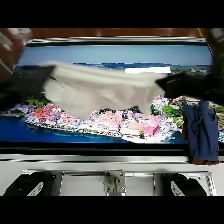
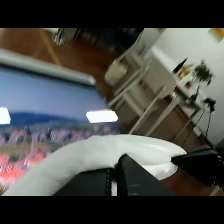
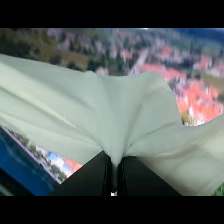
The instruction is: Fold the shirts.
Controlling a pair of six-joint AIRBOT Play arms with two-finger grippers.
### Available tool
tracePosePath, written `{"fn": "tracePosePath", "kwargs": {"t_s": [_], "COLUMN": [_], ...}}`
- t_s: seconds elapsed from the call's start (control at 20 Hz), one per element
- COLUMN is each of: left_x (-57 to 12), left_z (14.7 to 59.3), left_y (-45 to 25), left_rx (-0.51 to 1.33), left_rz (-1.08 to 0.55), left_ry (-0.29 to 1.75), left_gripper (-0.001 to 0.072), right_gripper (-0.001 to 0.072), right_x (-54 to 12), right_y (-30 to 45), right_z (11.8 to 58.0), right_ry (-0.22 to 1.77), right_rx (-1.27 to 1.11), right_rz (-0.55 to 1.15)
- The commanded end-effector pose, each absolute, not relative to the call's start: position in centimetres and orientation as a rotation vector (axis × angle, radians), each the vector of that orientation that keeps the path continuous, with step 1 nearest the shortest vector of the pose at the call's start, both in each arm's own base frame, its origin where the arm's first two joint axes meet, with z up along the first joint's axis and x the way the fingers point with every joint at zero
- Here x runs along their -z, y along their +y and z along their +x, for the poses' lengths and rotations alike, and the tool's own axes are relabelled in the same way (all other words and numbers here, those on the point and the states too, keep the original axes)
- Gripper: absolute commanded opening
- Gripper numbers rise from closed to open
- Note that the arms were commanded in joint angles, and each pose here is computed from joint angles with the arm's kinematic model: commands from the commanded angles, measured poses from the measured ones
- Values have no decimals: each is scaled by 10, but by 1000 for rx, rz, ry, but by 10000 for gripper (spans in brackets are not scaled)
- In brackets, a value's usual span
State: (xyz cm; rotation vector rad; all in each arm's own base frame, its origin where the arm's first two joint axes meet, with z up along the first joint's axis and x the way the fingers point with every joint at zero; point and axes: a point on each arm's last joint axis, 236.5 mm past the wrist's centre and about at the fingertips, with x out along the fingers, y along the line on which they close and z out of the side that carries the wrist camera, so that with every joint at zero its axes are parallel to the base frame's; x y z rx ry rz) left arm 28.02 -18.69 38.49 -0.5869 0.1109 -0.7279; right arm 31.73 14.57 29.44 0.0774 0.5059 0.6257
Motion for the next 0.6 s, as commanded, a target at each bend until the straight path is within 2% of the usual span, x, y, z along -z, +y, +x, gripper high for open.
{"fn": "tracePosePath", "kwargs": {"t_s": [0.0,0.15,0.25,0.4,0.55], "left_x": [-485,-476,-450,-385,-320], "left_z": [212,196,193,203,203], "left_y": [-161,-176,-186,-171,-135], "left_rx": [783,844,860,712,471], "left_rz": [-576,-527,-462,-405,-443], "left_ry": [-137,-61,43,303,575], "left_gripper": [38,39,38,38,38], "right_gripper": [70,70,70,70,69], "right_x": [-409,-417,-394,-354,-298], "right_y": [143,143,135,127,108], "right_z": [265,240,228,204,172], "right_ry": [222,246,366,574,925], "right_rx": [-625,-633,-609,-600,-501], "right_rz": [54,37,-6,-24,68]}}
